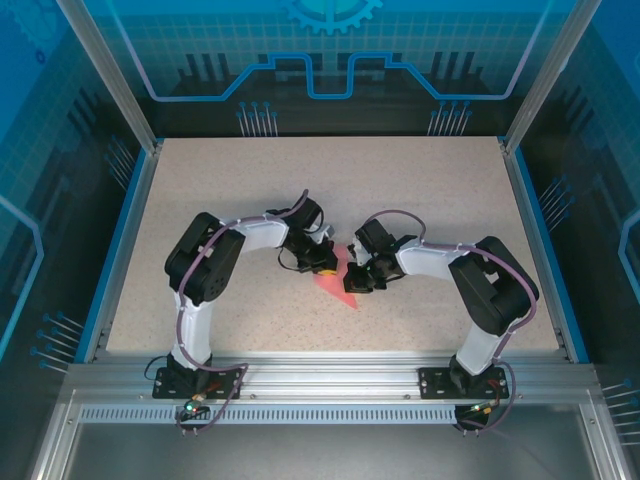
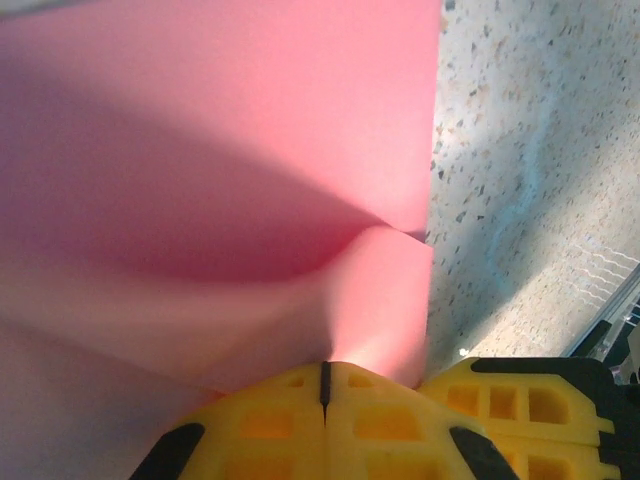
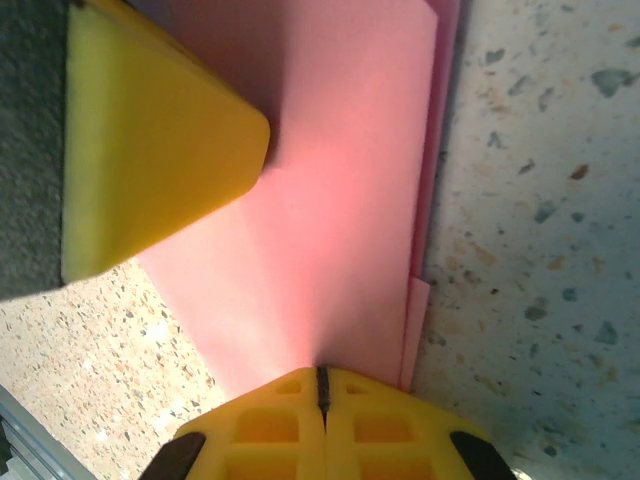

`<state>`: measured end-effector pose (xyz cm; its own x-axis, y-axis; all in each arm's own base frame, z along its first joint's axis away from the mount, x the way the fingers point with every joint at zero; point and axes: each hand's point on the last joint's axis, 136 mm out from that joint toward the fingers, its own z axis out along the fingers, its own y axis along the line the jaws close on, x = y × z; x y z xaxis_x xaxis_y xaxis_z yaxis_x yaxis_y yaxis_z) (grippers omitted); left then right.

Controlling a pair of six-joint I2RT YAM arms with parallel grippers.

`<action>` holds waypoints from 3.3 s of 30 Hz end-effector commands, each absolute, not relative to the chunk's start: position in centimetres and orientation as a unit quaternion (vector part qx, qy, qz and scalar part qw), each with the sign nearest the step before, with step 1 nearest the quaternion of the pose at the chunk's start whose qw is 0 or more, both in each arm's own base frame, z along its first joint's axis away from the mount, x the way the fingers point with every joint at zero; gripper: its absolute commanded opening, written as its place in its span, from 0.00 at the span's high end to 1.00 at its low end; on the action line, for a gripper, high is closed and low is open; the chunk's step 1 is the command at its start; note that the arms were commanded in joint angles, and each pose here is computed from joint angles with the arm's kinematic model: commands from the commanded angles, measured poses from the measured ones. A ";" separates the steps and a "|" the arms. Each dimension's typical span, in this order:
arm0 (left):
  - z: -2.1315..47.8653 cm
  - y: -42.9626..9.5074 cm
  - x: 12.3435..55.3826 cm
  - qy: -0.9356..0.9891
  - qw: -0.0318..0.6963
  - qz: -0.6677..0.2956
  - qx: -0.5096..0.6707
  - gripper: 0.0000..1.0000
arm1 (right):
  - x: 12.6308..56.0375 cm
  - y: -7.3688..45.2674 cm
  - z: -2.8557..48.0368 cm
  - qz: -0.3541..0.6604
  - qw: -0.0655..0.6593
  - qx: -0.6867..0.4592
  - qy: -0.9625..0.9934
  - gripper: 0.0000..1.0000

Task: Fold a paper plane with a square sheet of paper (fold left side to right side)
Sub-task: Fourth fold the wing at the center of the table, then turn over the paper at the center of the table.

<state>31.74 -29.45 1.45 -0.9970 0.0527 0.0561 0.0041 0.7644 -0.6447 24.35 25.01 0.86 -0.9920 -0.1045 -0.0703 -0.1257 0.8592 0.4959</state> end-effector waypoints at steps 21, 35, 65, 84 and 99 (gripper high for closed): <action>-0.8 -22.3 40.2 -0.961 -0.039 0.274 0.031 0.99 | 18.8 20.5 -3.1 0.161 -0.070 -0.048 0.983 1.00; -0.9 -20.0 42.6 -0.963 -0.053 0.259 0.047 0.97 | 18.7 21.0 -3.0 0.174 -0.072 -0.039 0.981 1.00; 7.1 -23.3 35.2 -0.926 -0.040 0.367 0.083 0.52 | 25.9 23.2 5.9 0.224 0.152 -0.069 0.960 0.56; 2.9 -27.7 34.0 -0.935 0.017 0.350 0.061 0.53 | 25.9 21.1 9.6 0.277 0.212 -0.043 0.936 0.46; 4.5 -30.4 35.2 -0.924 0.012 0.380 0.038 0.76 | 24.6 20.0 9.3 0.326 0.192 -0.022 0.926 0.33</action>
<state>35.18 -29.41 3.78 -0.9960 -0.0789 0.0410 -0.0858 0.7331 -0.6747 25.00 19.68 8.86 -0.9201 0.0825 -0.3830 -0.1533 0.8238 0.5458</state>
